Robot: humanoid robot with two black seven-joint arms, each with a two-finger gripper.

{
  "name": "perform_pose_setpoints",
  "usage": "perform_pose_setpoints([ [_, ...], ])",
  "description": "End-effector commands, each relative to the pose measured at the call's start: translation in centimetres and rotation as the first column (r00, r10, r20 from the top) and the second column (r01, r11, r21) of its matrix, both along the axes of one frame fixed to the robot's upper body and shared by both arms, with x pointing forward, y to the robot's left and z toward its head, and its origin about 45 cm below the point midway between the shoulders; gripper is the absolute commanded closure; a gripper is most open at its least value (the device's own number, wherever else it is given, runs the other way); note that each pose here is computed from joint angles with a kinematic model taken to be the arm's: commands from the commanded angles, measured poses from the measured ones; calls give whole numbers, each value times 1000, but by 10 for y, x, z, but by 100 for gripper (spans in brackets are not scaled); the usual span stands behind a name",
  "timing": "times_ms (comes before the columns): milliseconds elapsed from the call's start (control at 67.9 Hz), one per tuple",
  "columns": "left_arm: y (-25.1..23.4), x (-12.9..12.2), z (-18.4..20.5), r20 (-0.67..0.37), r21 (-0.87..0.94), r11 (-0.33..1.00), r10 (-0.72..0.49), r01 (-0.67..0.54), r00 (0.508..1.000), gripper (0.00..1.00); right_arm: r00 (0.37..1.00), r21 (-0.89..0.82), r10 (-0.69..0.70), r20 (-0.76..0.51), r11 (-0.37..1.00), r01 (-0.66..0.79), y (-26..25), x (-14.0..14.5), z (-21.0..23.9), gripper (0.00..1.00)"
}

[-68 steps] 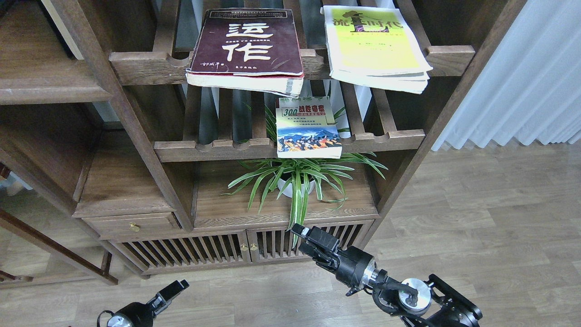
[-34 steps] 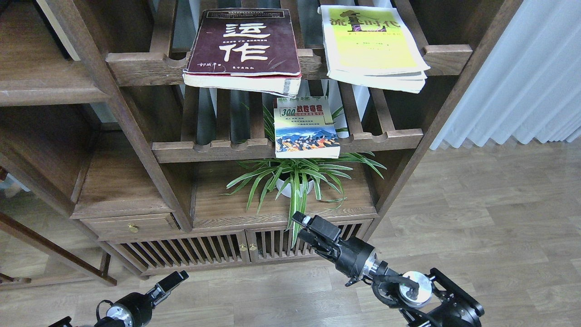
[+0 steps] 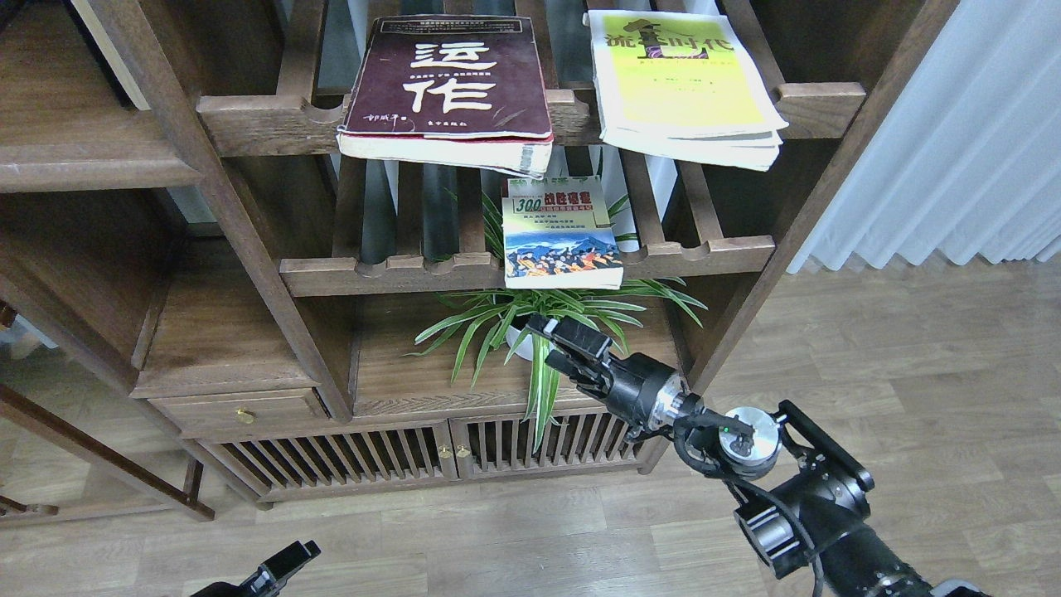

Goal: Organize books on shelf
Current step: 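Reach the right gripper toward the small colourful paperback on the middle shelf, then grasp the colourful paperback with the right gripper and pull it off the shelf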

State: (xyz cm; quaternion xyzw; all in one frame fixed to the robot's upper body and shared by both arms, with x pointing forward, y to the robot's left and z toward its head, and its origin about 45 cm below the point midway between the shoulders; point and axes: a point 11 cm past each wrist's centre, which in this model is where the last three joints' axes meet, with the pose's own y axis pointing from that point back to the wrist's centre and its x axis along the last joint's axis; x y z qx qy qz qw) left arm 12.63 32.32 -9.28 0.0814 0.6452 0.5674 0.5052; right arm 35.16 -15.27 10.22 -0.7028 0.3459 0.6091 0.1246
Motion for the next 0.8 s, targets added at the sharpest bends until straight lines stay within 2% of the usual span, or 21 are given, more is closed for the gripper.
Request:
perform_pose_setpoints([
  [0, 1, -3, -1, -6, 2, 1000, 3, -3, 1000, 0, 1000, -1, -13, 13, 1000, 13, -1, 12, 11, 3],
  [177, 0, -3, -1, -6, 0, 1000, 1, -1, 1000, 0, 1000, -15, -16, 15, 1000, 17, 0, 21, 17, 3],
  [398, 1, -4, -1, -9, 2, 1000, 4, -4, 1000, 0, 998, -45, -51, -38, 998, 49, -12, 23, 2, 4],
  [619, 1, -4, -2, -8, 3, 1000, 5, -5, 1000, 0, 990, -34, -135, -32, 990, 134, -33, 48, 13, 10],
  [781, 1, -5, -2, -10, -1, 1000, 18, -18, 1000, 0, 990, -39, -140, -33, 990, 138, -34, 51, 14, 14],
])
